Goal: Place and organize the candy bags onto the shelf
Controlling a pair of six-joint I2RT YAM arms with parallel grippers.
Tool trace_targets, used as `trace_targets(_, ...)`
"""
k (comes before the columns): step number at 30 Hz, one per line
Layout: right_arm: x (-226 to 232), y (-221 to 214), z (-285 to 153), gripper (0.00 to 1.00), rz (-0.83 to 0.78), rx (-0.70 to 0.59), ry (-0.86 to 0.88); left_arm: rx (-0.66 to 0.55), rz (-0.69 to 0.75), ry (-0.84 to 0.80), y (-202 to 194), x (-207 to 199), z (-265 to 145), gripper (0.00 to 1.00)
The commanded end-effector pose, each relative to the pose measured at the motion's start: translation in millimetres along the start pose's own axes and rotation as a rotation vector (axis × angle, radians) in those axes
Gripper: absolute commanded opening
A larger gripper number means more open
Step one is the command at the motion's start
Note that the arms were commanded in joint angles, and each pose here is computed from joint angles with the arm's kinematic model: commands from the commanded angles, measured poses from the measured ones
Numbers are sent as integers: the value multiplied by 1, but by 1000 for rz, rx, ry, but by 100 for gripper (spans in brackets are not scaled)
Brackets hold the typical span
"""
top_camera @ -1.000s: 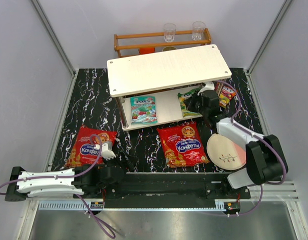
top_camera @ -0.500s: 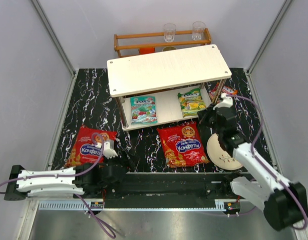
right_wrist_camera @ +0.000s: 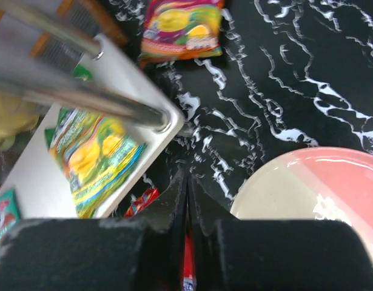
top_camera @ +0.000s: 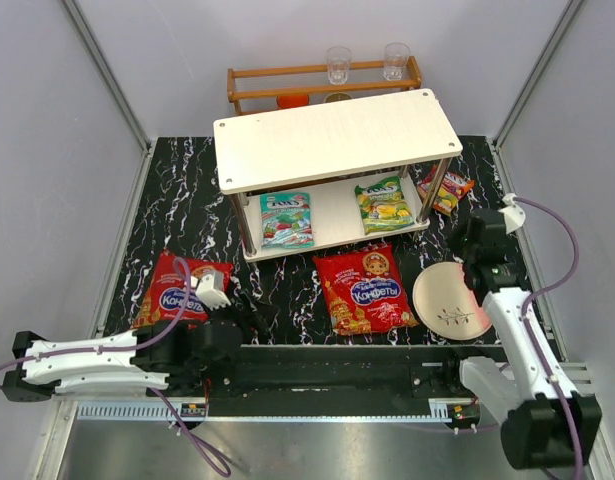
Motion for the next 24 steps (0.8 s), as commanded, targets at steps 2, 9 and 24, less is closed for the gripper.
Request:
trace_targets(2,-19,28,36,14,181,44,-25,-18,40,-27,17,-8,-11,87)
trace_targets(9,-25,38,98,80,232,111,40,10,35,-45,18,-5,-17,87)
trace_targets(24,-31,62,195,81,274,81,-3,-48,-22,-80,34,3,-28,86)
Point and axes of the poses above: each gripper's point midway between its finger pads, its own z axis out along the fingers, its own x axis along the line the jaws close on, y = z × x, the point moved 8 cm from there along -z, back along the fingers, and after that the axes turned 9 degrees about z, right-handed, at the moved point
